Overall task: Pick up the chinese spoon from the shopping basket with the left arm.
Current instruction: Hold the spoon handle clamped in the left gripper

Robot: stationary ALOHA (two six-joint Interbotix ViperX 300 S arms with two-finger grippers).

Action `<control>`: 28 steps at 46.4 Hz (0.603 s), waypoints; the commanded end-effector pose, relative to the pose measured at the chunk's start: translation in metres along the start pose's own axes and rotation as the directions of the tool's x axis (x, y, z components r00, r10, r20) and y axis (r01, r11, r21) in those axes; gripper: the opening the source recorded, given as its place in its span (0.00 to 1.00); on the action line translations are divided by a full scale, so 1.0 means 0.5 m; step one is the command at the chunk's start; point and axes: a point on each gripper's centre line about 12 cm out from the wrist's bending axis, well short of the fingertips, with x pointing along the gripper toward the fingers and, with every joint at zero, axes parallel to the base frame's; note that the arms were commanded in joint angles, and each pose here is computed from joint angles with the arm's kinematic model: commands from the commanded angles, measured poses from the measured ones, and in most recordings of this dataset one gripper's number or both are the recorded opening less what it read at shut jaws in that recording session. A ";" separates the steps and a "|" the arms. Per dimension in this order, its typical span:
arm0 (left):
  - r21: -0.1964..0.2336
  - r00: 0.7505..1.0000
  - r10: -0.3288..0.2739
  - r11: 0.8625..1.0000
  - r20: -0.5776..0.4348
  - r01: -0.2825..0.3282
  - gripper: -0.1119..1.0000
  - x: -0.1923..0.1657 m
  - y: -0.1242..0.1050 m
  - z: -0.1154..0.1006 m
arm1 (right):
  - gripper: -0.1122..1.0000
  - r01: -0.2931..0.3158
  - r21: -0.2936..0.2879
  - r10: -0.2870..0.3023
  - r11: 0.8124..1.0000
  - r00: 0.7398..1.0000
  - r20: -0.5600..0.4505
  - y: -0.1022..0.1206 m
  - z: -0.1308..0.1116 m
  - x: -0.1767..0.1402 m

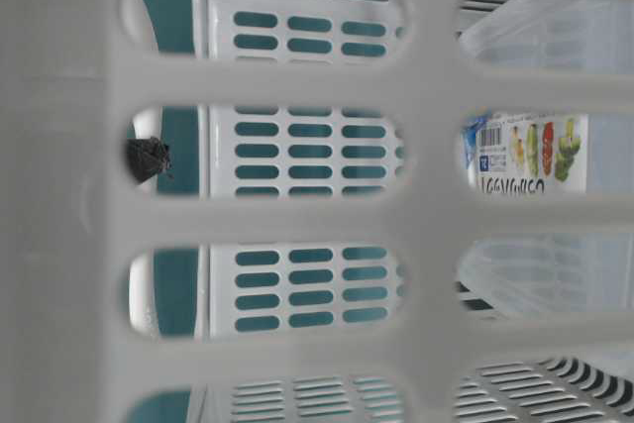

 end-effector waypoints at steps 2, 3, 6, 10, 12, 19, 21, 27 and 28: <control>-0.001 0.999 0.003 1.000 0.048 -0.003 0.21 -0.034 0.002 0.012 | 0.72 0.003 0.003 -0.003 1.000 1.000 0.017 -0.001 0.011 0.003; -0.001 0.999 0.003 1.000 0.048 -0.003 0.21 -0.034 0.002 0.012 | 0.72 0.003 0.002 -0.003 1.000 1.000 0.017 -0.001 0.011 0.003; -0.001 0.999 0.005 1.000 0.046 -0.005 0.21 -0.032 0.004 0.012 | 0.72 0.003 0.002 -0.003 1.000 1.000 0.017 -0.001 0.011 0.003; 0.000 0.999 0.005 1.000 0.044 -0.005 0.21 -0.031 0.004 0.012 | 0.72 0.003 0.002 -0.003 1.000 1.000 0.017 -0.001 0.010 0.002; 0.000 0.999 0.004 1.000 0.044 -0.004 0.21 -0.031 0.003 0.012 | 0.72 0.003 0.002 -0.003 1.000 1.000 0.016 -0.001 0.009 0.002; 0.000 0.999 0.004 1.000 0.040 -0.004 0.21 -0.028 0.003 0.010 | 0.72 0.003 0.002 -0.003 1.000 1.000 0.016 -0.001 0.009 0.002; 0.000 0.999 0.005 1.000 0.040 -0.005 0.21 -0.028 0.003 0.010 | 0.72 0.003 0.003 -0.004 1.000 1.000 0.014 -0.001 0.008 0.003; 0.001 0.999 0.003 1.000 0.040 -0.003 0.21 -0.029 0.002 0.010 | 0.72 0.003 0.002 -0.003 1.000 1.000 0.016 -0.001 0.008 0.003; 0.000 0.999 0.004 1.000 0.038 -0.004 0.21 -0.028 0.003 0.010 | 0.72 0.004 0.003 -0.004 1.000 1.000 0.013 -0.001 0.007 0.003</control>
